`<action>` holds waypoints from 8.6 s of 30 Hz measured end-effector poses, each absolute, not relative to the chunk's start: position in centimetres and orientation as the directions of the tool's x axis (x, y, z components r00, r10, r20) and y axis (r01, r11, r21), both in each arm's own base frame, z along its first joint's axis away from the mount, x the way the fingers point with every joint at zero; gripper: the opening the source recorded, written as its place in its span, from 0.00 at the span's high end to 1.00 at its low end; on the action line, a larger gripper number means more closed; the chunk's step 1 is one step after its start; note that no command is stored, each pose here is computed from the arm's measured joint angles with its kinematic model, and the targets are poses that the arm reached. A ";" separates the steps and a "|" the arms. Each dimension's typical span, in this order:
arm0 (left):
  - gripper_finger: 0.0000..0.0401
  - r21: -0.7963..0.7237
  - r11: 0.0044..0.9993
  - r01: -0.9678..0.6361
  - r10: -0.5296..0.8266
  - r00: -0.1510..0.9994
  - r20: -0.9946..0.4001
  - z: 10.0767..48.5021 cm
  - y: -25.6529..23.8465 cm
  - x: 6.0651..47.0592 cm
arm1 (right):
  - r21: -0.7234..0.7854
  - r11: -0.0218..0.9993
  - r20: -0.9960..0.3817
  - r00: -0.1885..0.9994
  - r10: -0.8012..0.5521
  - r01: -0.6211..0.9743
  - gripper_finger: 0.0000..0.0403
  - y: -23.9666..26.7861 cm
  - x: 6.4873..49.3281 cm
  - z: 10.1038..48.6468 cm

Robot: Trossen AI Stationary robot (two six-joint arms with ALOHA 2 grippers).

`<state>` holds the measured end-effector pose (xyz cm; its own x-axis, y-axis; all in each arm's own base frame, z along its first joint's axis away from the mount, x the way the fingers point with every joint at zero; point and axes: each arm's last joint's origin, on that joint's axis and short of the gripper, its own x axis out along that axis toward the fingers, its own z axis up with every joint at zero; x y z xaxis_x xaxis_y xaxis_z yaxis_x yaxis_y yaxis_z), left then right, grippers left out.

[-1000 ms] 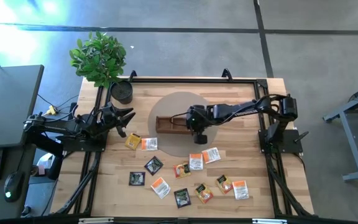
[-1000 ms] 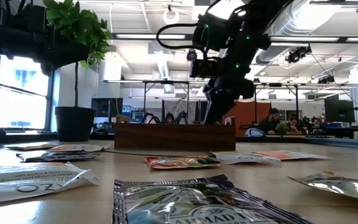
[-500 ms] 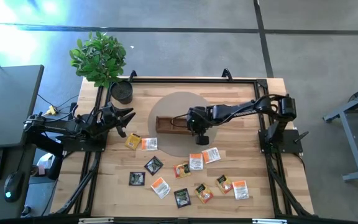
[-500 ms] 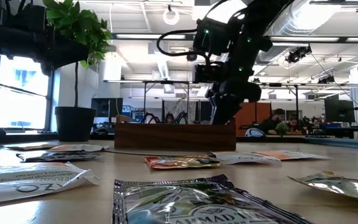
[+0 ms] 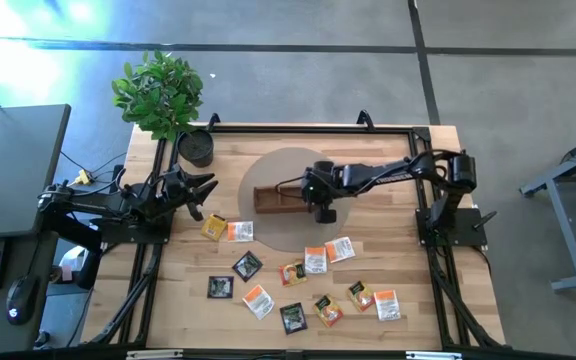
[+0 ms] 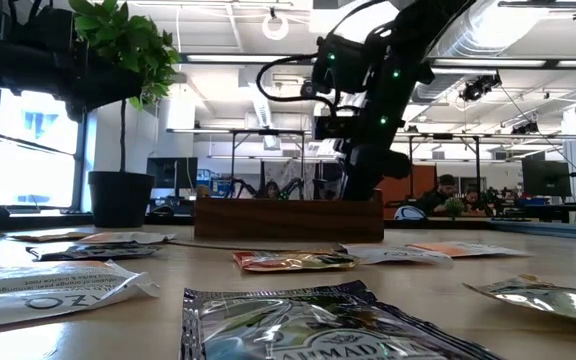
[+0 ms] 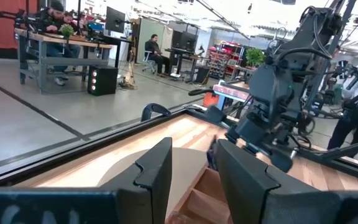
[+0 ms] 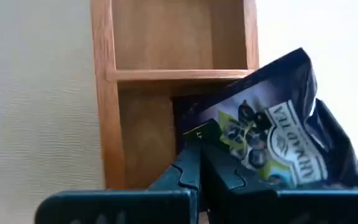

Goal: Pick & Place Tea
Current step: Put the purple tea bag into the right section of the wooden organizer

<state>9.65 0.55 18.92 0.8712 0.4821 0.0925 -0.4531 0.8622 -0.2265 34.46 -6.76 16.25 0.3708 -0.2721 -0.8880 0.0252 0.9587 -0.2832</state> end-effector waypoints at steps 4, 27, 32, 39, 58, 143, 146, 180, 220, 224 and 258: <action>0.68 -0.226 0.862 -0.453 0.482 0.871 0.092 18.9 0.6 9.7 | -0.287 0.957 -0.873 0.399 -0.280 0.043 1.00 -7.2 34.7 16.4; 0.68 -0.226 0.864 -0.451 0.480 0.873 0.092 18.9 0.5 9.7 | -0.427 0.904 -0.859 0.309 -0.409 0.010 1.00 -5.6 35.5 19.8; 0.68 -0.250 0.894 -0.372 0.408 0.907 0.108 19.1 0.3 9.7 | -0.483 0.876 -0.849 0.255 -0.464 -0.014 1.00 -4.7 35.6 21.6; 0.68 -0.215 0.949 -0.231 0.272 0.945 0.181 20.3 -0.1 10.1 | -0.423 0.906 -0.880 0.243 -0.409 -0.005 1.00 -3.7 35.6 24.9; 0.68 0.083 0.992 -0.096 0.126 0.808 -0.575 25.6 -1.6 19.2 | -0.168 0.985 -0.329 0.944 -0.018 -0.040 1.00 0.0 29.3 23.9; 0.43 -0.010 0.998 0.061 -0.035 0.425 -0.905 12.9 -4.2 30.8 | -0.048 0.931 -0.580 0.769 0.268 -0.361 1.00 8.8 41.3 9.9; 0.47 -0.012 0.998 0.060 -0.037 0.436 -0.899 12.9 -4.2 30.9 | -0.076 0.944 -0.605 0.768 0.212 -0.320 1.00 8.5 41.2 9.6; 0.93 -0.083 0.993 0.086 -0.114 0.482 -0.869 13.0 -4.4 31.4 | -0.115 0.961 -0.656 0.746 0.116 -0.251 1.00 7.2 41.1 9.2; 1.00 0.171 0.919 -0.355 0.394 0.815 -0.426 26.0 0.3 37.7 | -0.522 0.775 -0.557 0.546 -0.625 0.355 1.00 1.5 21.9 32.6; 1.00 0.109 0.969 -0.222 0.247 0.855 -0.457 25.1 2.4 38.3 | -0.499 0.798 -0.573 0.563 -0.596 0.337 0.99 1.5 21.3 32.0; 0.54 0.076 0.996 -0.045 0.087 0.636 -0.767 12.7 -1.0 40.7 | -0.086 0.971 -0.659 0.718 -0.224 0.224 1.00 2.4 24.4 11.9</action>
